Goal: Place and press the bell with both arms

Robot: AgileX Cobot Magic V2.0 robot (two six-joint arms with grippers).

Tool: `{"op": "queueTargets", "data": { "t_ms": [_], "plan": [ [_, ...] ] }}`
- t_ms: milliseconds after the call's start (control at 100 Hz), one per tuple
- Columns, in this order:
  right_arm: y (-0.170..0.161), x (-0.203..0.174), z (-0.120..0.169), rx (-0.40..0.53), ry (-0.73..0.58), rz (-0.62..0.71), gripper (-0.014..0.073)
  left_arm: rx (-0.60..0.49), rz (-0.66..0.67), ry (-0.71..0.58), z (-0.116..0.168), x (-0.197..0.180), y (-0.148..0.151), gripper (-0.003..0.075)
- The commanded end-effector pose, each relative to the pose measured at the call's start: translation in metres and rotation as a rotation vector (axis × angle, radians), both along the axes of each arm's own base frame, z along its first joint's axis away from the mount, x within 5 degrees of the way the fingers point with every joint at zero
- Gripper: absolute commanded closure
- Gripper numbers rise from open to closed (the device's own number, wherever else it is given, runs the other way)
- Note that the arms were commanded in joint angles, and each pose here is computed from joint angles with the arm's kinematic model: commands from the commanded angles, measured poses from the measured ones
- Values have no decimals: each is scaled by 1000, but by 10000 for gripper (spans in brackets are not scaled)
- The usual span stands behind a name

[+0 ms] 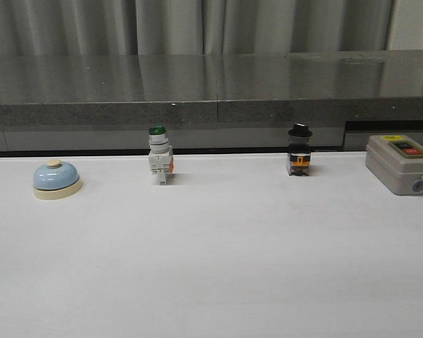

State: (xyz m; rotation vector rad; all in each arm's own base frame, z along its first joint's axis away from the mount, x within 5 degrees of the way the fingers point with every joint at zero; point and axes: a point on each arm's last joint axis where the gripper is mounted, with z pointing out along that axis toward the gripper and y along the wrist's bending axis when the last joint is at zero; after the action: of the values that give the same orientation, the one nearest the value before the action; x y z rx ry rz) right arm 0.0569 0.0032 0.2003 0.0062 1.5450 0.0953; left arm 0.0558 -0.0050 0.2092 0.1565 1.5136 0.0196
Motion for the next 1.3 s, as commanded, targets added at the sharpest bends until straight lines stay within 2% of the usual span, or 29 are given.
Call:
{"op": "queueTargets", "data": {
  "t_ms": [0, 370, 590, 730, 920, 1200, 1290],
  "plan": [
    [0, -3, 14, -18, -118, -8, 655, -16, -7, -69, -5, -1, 0, 740],
    [0, -3, 14, -18, -118, -8, 655, -16, -7, -69, -5, -1, 0, 740],
    [0, -3, 14, -18, -118, -8, 655, -70, -7, -33, 5, -3, 0, 740],
    [0, -3, 14, -18, -118, -8, 655, -84, -6, 26, 24, -2, 0, 740],
    [0, -3, 14, -18, -118, -8, 655, -84, -5, 97, 65, 12, -2, 740],
    [0, -3, 14, -18, -118, -8, 655, -60, 6, 351, 130, 68, -7, 740],
    [0, -3, 14, -18, -118, -8, 655, -52, 10, 443, 141, 92, -9, 740]
  ]
}}
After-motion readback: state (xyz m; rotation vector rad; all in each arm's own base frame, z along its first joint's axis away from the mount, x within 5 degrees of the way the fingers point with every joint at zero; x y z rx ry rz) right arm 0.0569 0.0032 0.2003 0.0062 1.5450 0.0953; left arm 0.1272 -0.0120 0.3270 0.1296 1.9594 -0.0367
